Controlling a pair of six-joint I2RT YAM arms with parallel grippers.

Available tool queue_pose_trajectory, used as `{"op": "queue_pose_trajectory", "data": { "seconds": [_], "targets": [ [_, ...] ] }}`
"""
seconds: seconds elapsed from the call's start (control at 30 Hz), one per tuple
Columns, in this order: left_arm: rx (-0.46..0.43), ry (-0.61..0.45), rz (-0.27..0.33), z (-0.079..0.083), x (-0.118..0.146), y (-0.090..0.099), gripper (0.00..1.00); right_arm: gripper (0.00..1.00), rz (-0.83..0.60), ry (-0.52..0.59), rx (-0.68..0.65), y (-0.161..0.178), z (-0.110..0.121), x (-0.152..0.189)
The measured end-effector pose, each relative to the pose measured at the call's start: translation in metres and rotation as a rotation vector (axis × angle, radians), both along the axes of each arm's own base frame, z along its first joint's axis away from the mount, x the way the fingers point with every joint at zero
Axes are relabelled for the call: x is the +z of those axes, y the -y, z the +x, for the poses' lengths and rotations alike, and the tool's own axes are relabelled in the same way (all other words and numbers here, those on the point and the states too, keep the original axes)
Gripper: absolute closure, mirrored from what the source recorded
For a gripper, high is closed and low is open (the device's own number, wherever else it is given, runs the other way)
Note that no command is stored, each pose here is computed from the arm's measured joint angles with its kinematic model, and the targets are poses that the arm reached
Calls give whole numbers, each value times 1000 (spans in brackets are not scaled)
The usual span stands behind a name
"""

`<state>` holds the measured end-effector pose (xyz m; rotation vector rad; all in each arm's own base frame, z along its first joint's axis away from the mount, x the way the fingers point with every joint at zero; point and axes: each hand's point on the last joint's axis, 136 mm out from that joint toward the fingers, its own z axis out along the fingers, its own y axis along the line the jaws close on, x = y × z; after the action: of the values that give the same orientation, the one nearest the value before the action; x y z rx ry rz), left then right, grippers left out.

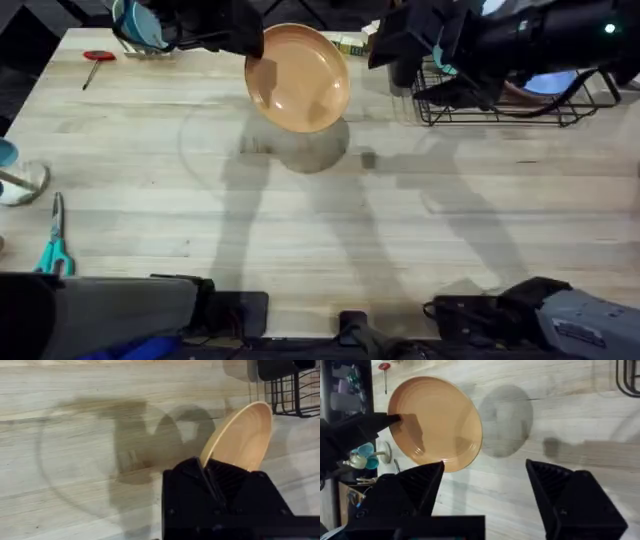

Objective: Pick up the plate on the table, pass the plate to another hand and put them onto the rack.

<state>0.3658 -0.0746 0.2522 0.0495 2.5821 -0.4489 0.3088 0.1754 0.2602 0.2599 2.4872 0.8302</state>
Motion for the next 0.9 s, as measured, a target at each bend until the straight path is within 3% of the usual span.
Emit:
{"op": "queue_pose_trajectory", "data": {
  "seconds": [0.47,0.9],
  "targets": [
    [0,0,0,0,0,0,961,8,22,-25,-22,-2,0,-1],
    [0,0,0,0,0,0,961,9,-6,-101,1,-21,18,-38]
  ]
}}
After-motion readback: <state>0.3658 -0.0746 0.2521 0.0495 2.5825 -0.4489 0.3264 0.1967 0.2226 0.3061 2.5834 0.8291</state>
